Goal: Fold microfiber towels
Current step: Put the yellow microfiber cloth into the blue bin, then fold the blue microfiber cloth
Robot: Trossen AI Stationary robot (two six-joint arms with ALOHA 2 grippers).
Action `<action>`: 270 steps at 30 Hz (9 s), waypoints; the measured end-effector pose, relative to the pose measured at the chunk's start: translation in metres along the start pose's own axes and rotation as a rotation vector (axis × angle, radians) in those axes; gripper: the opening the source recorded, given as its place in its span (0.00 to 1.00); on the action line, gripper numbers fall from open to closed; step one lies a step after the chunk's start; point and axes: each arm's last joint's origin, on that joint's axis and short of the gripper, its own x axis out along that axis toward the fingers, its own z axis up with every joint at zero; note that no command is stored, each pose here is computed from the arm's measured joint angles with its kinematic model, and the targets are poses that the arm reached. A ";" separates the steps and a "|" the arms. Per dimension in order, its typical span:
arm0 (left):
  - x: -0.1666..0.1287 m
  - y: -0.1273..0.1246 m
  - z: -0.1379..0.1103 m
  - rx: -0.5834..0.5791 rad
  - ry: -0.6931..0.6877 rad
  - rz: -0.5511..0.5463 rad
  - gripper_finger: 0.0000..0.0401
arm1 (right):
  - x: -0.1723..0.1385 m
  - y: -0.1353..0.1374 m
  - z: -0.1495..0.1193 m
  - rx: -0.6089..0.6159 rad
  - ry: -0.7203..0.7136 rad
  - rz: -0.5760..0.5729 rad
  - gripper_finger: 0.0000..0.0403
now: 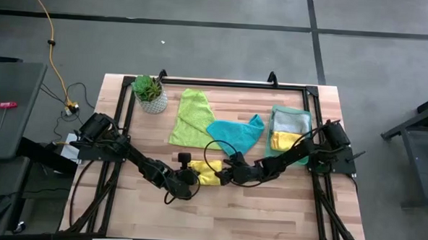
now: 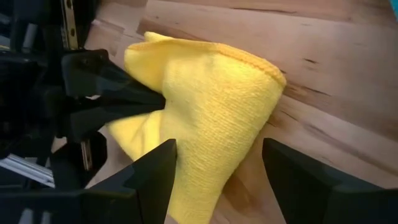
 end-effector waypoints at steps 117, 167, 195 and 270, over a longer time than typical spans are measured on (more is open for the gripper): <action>-0.178 0.039 0.058 -0.152 -0.449 -0.202 0.00 | -0.163 -0.066 0.193 -0.135 -0.102 -1.147 0.00; -0.178 0.040 0.059 -0.139 -0.452 -0.192 0.00 | -0.183 -0.112 0.181 -0.051 -0.116 -1.487 0.44; -0.178 0.040 0.059 -0.138 -0.452 -0.196 0.00 | -0.118 -0.138 0.199 0.025 -0.062 -1.330 0.39; 0.085 0.227 0.041 -0.002 0.259 -0.246 0.36 | -0.123 0.064 0.035 -0.950 -0.453 -0.099 0.39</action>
